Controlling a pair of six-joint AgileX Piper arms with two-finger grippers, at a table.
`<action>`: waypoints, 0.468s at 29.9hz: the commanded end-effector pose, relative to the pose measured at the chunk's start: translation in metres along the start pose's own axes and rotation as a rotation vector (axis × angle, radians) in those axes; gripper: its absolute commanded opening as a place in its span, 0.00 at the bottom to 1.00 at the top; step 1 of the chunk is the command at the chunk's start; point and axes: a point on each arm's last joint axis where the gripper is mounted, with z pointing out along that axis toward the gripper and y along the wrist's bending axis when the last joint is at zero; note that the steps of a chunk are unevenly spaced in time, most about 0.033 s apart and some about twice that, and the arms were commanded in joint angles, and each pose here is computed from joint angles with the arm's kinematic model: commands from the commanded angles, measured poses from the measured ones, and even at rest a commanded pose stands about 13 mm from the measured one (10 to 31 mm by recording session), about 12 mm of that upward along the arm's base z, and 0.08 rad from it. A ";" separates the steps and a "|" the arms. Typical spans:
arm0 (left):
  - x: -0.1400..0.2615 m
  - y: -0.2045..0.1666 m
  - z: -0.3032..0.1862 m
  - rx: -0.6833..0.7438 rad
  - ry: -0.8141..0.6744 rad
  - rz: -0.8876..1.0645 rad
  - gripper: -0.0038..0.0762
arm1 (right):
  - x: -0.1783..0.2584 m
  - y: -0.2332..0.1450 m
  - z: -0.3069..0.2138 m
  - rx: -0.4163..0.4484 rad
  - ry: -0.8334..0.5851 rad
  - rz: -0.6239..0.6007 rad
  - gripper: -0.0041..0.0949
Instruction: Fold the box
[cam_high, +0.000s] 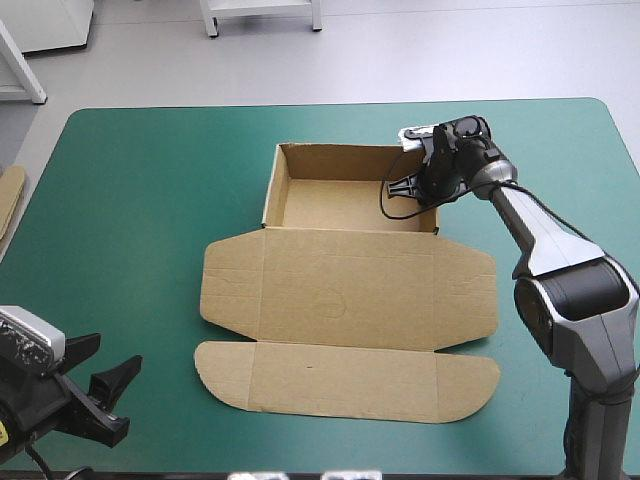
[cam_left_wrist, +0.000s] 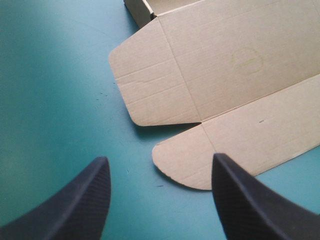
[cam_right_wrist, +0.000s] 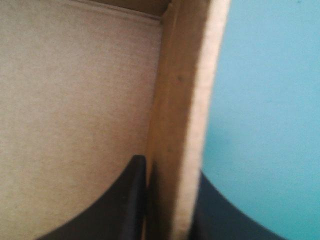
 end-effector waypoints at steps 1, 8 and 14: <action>-0.011 -0.001 -0.003 0.020 -0.077 -0.002 0.58 | -0.011 -0.014 -0.040 0.096 -0.128 -0.062 0.03; -0.011 -0.004 -0.003 0.048 -0.081 -0.018 0.58 | -0.012 -0.085 -0.068 0.354 -0.134 -0.116 0.02; -0.011 -0.004 -0.003 0.050 -0.081 -0.019 0.58 | 0.005 -0.181 -0.095 0.465 -0.106 -0.009 0.02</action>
